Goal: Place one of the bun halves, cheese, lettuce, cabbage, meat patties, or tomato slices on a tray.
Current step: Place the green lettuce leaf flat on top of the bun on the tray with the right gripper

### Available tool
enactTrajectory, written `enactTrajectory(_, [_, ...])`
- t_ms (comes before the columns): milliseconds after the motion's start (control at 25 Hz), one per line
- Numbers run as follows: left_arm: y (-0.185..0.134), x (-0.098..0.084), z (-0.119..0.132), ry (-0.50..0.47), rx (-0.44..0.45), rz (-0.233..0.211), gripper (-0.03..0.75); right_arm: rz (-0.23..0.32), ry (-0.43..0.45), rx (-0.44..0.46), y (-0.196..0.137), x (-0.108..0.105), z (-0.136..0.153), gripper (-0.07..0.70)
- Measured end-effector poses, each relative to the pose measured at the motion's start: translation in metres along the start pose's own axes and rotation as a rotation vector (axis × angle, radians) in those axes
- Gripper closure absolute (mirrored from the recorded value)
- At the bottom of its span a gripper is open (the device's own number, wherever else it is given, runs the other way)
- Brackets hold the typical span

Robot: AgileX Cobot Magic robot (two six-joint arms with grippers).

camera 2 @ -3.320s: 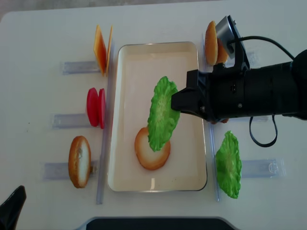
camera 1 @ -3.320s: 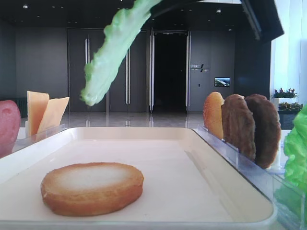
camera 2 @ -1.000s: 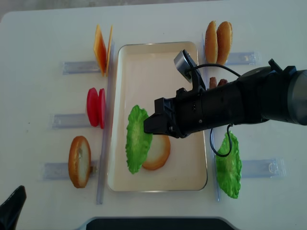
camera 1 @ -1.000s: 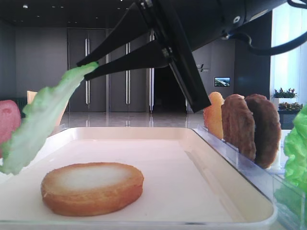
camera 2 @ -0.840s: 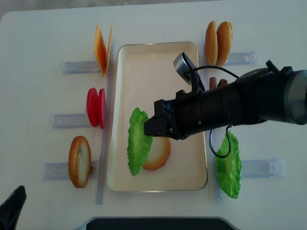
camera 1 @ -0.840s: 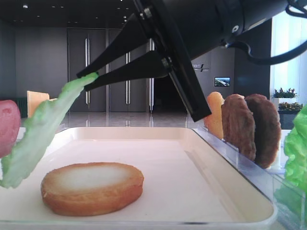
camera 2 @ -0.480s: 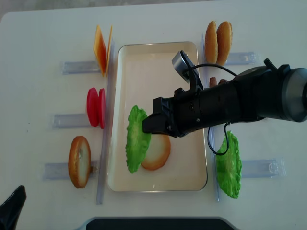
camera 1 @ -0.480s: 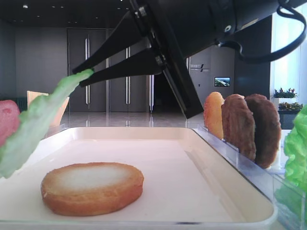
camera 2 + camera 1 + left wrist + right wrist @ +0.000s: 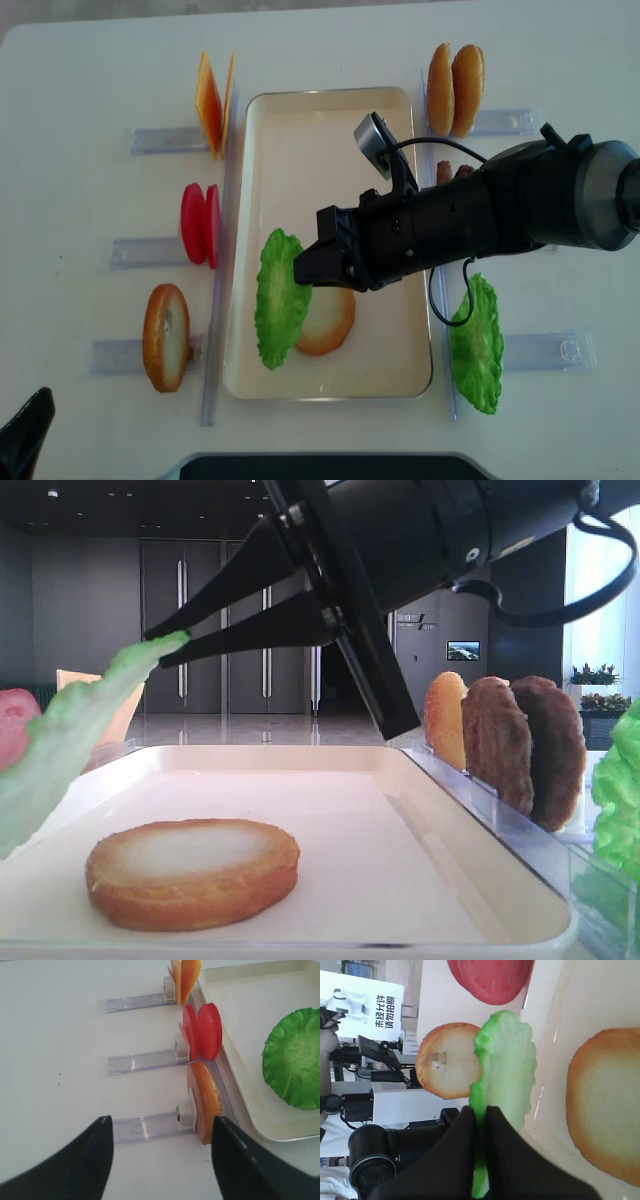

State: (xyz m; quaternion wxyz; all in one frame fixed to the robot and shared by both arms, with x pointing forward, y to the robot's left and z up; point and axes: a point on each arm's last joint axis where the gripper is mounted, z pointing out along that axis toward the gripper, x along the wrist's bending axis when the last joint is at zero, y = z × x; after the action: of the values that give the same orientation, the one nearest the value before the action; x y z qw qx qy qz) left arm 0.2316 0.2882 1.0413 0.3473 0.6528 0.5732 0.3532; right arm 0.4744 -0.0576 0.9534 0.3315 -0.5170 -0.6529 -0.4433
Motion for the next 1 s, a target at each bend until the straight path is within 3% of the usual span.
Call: enactTrajectory(1000, [0.0000,0.0000,0.0000,0.000,0.000,0.000,0.244,-0.027,-0.018,0.035,0.0009,-0.0099,-0.0036,0.580])
